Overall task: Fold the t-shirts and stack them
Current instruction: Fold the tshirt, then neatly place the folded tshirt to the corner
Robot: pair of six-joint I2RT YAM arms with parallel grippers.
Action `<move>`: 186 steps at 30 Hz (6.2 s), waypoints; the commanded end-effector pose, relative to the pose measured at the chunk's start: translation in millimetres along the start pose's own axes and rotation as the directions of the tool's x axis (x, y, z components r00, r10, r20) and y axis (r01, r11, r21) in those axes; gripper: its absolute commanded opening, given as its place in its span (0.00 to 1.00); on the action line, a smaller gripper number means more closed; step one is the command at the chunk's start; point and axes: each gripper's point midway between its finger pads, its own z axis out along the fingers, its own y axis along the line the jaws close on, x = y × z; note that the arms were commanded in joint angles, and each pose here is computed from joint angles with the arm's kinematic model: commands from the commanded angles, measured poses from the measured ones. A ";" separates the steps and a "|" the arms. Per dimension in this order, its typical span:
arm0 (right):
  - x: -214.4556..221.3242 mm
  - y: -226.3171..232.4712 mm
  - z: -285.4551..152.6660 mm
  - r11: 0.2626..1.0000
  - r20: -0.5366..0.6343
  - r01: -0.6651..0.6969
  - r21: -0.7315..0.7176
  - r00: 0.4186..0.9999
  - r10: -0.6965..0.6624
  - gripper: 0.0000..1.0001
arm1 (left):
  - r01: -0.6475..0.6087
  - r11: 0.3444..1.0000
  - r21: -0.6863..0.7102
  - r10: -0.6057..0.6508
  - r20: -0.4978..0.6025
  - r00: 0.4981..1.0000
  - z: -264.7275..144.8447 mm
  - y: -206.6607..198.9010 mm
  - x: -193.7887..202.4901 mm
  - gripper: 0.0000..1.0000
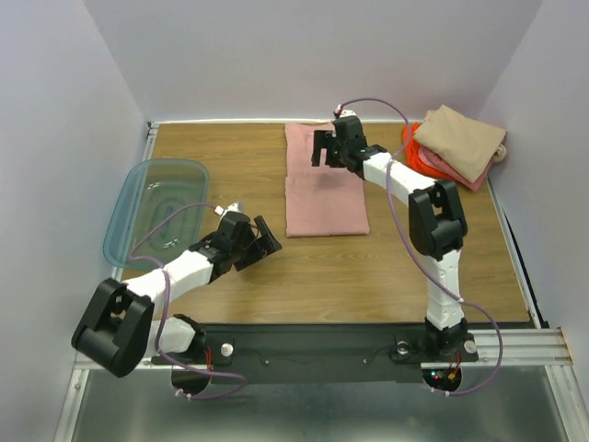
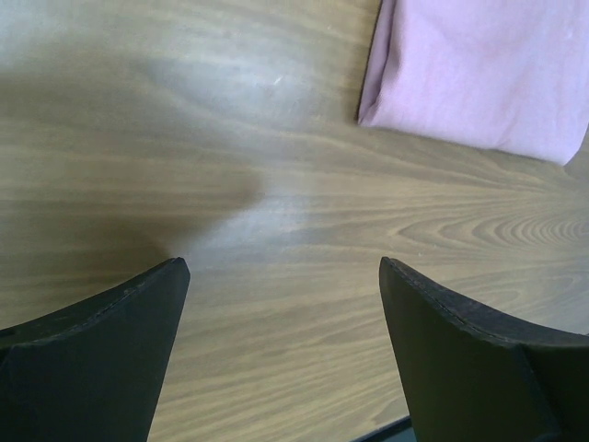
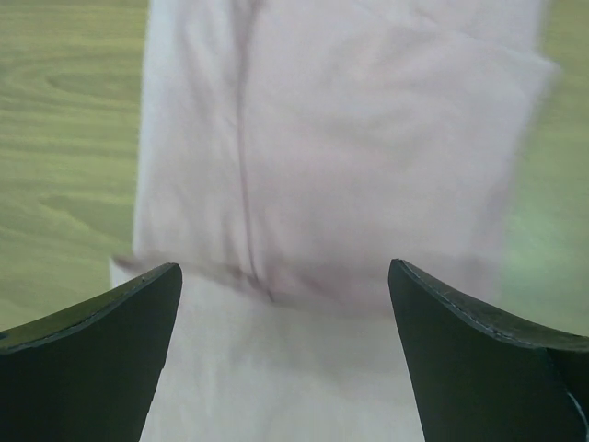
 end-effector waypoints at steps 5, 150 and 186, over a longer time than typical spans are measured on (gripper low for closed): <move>9.2 -56.6 -124.5 0.961 0.088 -0.254 0.109 0.966 0.245 1.00 | -0.075 0.993 0.090 0.071 0.051 0.996 25.9 -55.0 -40.0 0.93; 133.9 -13.6 -33.4 0.968 -0.360 0.184 -0.170 0.903 -0.235 0.84 | 0.120 0.991 -0.053 -0.095 0.348 0.933 -87.0 30.7 -64.3 0.98; -49.8 -89.7 -48.7 0.855 0.052 0.299 0.424 0.934 -0.353 0.00 | 0.226 0.973 -0.054 -0.173 0.485 0.857 -124.5 39.6 -83.5 0.98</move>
